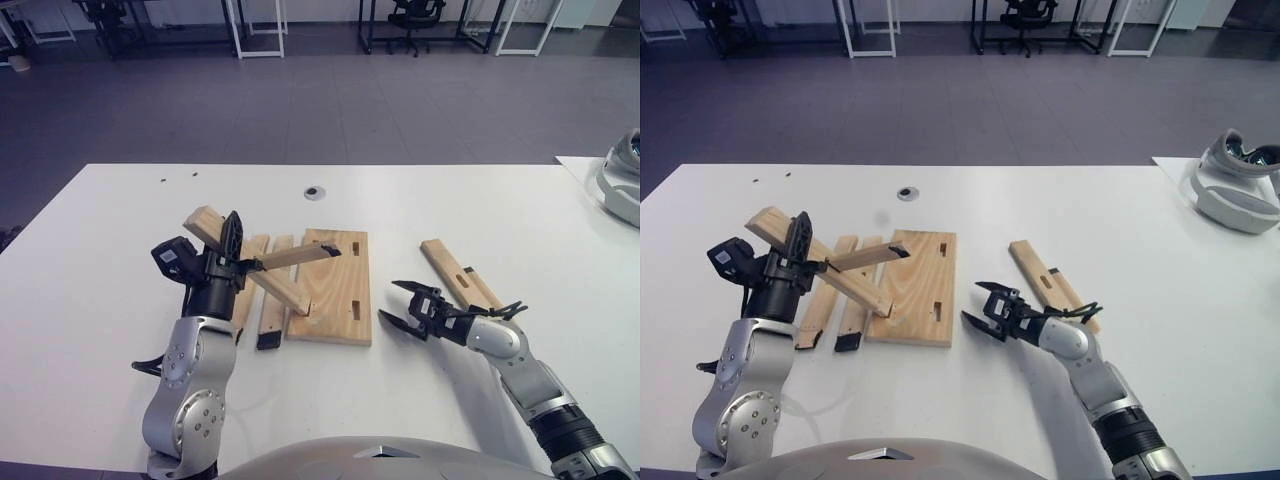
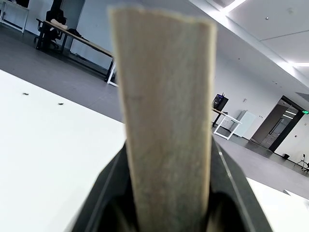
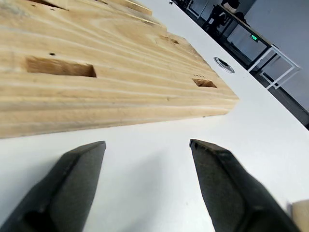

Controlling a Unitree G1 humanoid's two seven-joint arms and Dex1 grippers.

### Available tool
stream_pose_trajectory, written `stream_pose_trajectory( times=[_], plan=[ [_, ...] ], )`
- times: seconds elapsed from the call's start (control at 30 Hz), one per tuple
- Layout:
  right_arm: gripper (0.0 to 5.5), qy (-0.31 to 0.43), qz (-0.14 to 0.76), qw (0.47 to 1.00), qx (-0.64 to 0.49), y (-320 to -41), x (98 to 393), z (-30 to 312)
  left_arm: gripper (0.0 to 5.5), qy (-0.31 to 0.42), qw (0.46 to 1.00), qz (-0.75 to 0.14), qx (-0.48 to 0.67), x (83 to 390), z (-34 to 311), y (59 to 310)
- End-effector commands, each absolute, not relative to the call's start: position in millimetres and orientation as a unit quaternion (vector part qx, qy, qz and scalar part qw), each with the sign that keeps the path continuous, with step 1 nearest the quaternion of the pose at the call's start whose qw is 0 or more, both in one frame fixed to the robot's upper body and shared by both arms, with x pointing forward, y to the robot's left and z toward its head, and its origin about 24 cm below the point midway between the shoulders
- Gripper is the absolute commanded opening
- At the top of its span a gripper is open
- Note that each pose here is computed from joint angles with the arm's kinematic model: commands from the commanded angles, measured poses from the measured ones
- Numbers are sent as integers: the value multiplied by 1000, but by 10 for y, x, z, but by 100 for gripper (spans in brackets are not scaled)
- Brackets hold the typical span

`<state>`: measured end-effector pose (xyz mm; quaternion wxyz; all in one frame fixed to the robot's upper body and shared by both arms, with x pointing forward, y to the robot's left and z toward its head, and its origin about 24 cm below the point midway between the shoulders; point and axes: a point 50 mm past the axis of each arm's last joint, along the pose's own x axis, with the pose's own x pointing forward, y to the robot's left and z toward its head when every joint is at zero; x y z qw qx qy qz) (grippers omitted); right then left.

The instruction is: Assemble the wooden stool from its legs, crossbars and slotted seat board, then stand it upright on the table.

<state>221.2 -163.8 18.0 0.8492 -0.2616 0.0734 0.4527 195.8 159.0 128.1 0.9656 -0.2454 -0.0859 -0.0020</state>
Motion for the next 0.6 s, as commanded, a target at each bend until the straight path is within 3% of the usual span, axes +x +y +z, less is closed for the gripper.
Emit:
stream_pose_trajectory(
  times=[0.03,0.27,0.6],
  plan=[
    [326,84,482,834,-255,-1524,2156,121,101,-81,970,6,-231,1910,1278,1589],
    [326,76,500,828,-244,-1457,2148,156,101,-75,984,-37,-159,1872,1196,1484],
    [326,77,467,842,-257,-1645,2290,231,101,-35,990,-133,-24,1825,746,1365]
  ],
)
